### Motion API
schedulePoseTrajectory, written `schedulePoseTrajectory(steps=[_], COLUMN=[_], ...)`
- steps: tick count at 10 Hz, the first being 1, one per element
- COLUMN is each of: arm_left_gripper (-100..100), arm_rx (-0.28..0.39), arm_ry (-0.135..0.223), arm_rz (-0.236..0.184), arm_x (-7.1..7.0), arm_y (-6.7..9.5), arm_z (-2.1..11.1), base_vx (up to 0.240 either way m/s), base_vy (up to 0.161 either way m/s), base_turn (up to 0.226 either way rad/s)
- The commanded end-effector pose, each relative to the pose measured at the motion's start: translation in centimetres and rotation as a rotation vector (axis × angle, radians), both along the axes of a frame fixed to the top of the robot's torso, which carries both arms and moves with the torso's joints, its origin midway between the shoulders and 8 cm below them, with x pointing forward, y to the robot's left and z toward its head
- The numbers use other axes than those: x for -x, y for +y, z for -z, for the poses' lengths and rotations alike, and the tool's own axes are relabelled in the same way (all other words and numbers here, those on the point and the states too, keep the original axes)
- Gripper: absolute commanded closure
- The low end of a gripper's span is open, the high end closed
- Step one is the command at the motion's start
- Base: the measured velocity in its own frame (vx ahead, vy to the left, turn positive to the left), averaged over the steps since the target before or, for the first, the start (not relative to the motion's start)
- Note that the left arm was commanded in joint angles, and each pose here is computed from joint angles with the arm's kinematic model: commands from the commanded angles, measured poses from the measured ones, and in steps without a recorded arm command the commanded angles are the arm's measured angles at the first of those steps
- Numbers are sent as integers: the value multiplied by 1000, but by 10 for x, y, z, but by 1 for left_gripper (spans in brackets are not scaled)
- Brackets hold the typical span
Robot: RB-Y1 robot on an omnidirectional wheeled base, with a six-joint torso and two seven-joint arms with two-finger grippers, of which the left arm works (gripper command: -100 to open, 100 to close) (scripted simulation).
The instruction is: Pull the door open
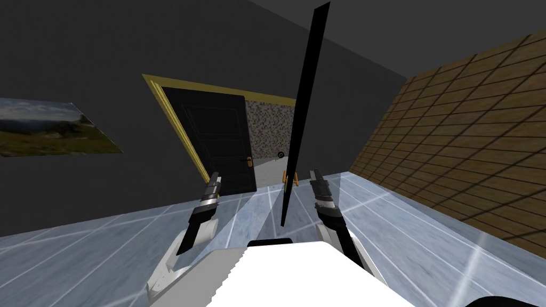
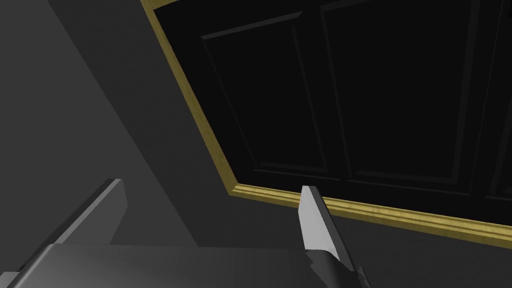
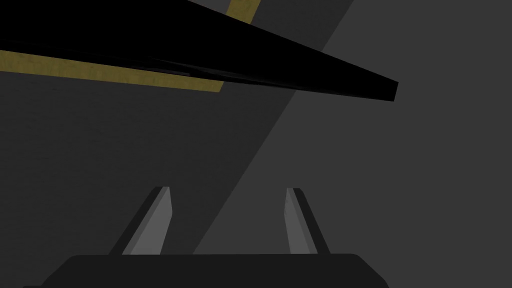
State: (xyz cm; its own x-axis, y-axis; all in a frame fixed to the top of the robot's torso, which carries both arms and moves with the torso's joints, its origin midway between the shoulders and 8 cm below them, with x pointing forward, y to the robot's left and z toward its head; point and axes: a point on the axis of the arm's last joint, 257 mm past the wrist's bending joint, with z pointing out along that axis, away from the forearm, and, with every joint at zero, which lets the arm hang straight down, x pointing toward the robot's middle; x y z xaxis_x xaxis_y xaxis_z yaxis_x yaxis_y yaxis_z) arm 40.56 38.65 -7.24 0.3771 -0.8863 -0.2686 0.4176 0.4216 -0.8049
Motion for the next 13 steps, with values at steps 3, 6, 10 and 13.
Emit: schedulePoseTrajectory(steps=[3, 6, 10, 13], arm_left_gripper=[-100, -100, -100, -100], arm_rx=[22, 48, 93, 135], arm_ry=[51, 89, 139, 173], arm_rz=[-43, -80, -131, -168], arm_x=[-14, -22, -30, -35], arm_y=[26, 49, 80, 101], arm_z=[22, 39, 63, 81], base_vx=[93, 83, 75, 74], base_vy=[62, 65, 66, 67], base_turn=[-166, -150, -167, -153])
